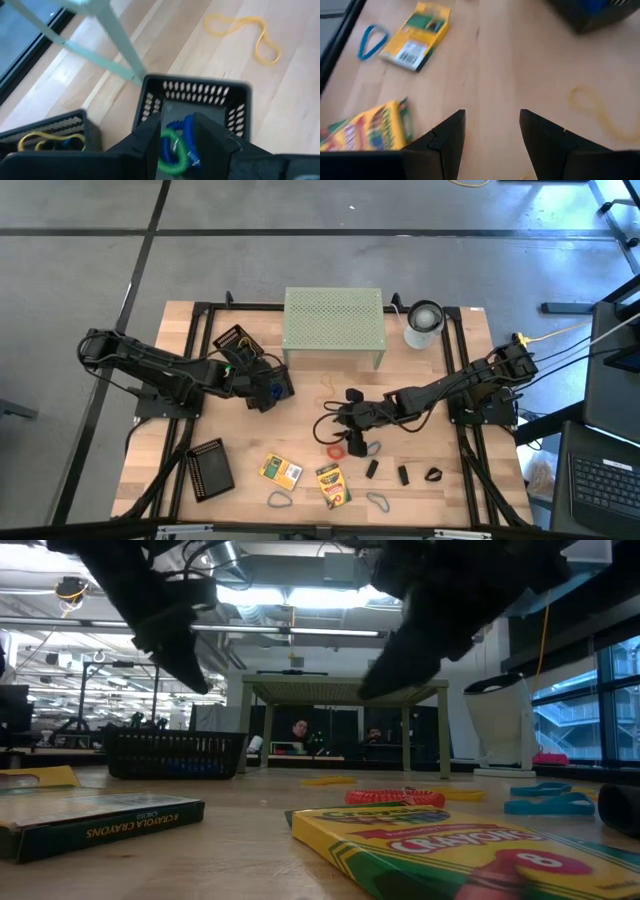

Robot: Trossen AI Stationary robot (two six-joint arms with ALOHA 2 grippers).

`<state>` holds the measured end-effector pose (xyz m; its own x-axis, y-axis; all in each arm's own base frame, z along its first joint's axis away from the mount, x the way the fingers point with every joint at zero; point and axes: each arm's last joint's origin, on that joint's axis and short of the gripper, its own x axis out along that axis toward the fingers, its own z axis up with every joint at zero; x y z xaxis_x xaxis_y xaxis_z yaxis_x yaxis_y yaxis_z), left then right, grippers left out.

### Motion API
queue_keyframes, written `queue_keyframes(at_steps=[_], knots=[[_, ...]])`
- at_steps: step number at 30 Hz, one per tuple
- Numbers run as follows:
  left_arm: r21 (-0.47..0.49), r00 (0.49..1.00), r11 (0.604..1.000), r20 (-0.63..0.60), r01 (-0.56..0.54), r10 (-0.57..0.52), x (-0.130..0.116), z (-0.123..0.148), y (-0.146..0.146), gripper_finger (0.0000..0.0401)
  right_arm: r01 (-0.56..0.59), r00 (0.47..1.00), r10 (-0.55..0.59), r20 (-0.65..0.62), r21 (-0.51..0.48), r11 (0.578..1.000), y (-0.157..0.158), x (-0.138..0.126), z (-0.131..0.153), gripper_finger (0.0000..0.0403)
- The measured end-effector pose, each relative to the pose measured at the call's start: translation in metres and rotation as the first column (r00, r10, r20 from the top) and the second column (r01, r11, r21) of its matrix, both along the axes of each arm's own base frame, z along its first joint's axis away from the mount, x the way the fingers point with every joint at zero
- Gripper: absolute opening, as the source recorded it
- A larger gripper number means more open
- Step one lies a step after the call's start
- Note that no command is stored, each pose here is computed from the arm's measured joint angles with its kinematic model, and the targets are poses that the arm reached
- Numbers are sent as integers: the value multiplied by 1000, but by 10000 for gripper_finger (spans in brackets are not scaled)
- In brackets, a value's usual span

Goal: Pick & Place Office Desk Supplies
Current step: Put the orange spring keychain into the middle black bin

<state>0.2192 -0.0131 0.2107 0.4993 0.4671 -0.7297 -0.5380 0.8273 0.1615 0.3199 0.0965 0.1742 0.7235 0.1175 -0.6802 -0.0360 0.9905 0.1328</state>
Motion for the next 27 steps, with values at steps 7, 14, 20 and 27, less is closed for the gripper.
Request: queue_keyframes(at_steps=[7,14,20,27], knots=[[-17,991,1000,135,2,0,10,7,-1,103,29,981,-15,-193,68,997,-1,-12,-11,192],[-30,972,1000,233,4,3,17,13,-2,102,-156,971,169,-170,89,984,4,-12,-10,192],[-37,958,999,287,6,4,21,17,-3,102,-206,971,200,-132,-30,978,7,-9,-13,192],[-74,959,996,281,47,-25,21,16,-4,102,-206,972,200,-122,-42,978,9,0,-31,192]])
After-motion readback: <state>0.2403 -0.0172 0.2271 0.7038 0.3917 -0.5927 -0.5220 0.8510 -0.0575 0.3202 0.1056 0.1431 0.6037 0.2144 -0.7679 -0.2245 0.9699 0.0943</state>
